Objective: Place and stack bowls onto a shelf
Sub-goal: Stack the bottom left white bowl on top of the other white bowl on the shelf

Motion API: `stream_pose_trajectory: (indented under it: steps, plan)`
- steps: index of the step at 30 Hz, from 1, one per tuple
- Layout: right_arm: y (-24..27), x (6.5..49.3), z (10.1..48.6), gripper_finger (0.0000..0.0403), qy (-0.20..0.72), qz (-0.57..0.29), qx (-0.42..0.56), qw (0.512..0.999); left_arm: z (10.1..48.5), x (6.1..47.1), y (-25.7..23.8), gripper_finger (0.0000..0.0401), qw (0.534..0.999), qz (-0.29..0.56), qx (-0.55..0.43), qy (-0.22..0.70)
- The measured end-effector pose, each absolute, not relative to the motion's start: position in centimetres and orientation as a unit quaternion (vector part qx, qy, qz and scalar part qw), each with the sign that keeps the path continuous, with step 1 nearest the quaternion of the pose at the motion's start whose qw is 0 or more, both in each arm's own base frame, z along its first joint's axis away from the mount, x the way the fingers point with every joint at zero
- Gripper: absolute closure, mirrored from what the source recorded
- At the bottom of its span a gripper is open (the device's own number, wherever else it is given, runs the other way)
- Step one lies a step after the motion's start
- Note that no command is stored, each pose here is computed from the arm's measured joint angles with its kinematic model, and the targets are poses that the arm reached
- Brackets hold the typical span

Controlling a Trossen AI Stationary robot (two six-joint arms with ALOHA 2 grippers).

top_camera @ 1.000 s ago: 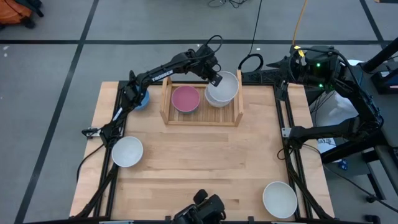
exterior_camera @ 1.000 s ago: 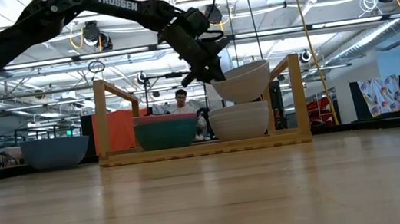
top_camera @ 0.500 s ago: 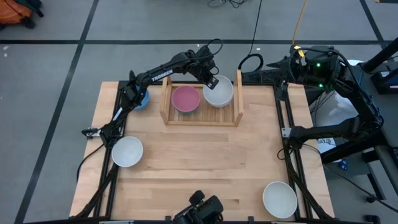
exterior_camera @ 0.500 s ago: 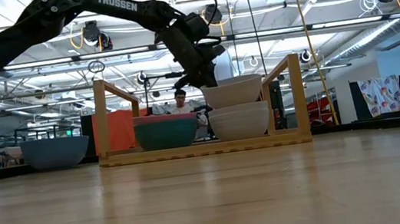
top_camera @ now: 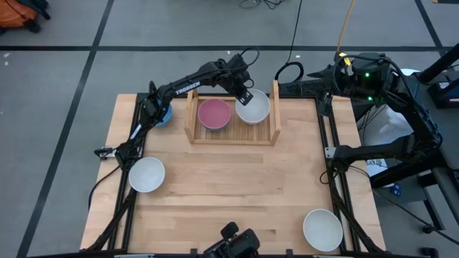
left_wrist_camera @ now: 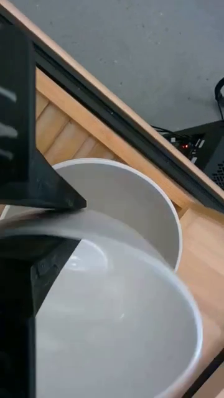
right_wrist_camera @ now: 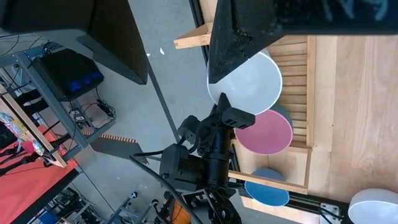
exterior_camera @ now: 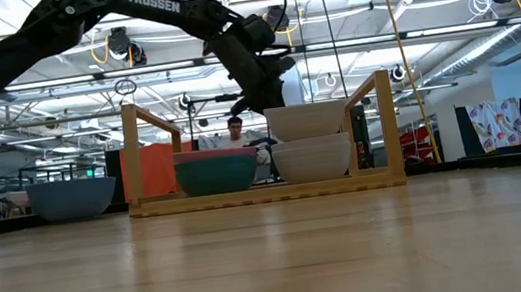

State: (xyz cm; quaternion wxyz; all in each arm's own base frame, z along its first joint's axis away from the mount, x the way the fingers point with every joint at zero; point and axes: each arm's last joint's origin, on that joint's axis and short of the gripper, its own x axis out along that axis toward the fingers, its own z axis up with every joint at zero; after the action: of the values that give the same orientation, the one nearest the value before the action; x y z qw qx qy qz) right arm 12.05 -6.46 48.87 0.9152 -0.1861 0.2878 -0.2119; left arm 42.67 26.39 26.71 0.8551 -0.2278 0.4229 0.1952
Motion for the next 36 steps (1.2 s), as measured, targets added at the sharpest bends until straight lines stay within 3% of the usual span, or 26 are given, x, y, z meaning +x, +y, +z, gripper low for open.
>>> stream_pose_trajectory:
  steps: [7,28,36]
  plan:
    - [-6.5,12.1,48.9,0.0238,0.288,-0.212,-0.186,0.915,26.6,42.7,26.1,0.0309,0.851,0.195,-0.232,0.429]
    - [-6.5,12.1,48.9,0.0238,0.288,-0.212,-0.186,0.915,29.4,42.2,25.8,0.031,0.873,0.191,-0.23,0.386]
    - [-6.5,12.1,48.9,0.0238,0.288,-0.212,-0.186,0.915,29.0,41.6,25.0,0.0393,0.858,0.171,-0.216,0.433]
